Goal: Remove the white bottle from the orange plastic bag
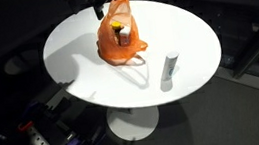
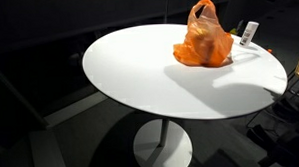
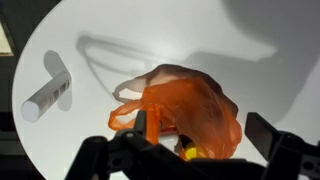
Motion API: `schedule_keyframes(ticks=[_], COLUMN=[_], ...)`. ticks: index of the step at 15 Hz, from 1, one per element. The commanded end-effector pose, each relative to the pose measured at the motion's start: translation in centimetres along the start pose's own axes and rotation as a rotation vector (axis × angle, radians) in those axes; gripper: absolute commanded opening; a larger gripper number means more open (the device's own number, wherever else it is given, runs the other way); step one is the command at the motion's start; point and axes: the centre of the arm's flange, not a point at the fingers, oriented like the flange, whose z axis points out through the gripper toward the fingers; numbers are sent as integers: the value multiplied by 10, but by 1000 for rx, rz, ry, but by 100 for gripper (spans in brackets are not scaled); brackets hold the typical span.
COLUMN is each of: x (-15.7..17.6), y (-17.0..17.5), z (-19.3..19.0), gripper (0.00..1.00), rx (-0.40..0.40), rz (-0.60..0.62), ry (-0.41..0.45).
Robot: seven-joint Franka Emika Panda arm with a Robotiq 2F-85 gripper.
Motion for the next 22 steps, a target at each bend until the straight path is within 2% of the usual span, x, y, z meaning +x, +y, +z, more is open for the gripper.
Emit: schedule_keyframes(ticks=[1,8,12,13,17,22], x=[43,92,112,91,93,102], y=[24,60,72,62,62,57], z=[19,65,80,78,85,101], gripper=[100,100,100,100,100,100], rx=[-7,29,18,13,14,-7], rz=[14,-16,-26,-13,-14,-45], ry=[9,-26,-36,-34,-44,30])
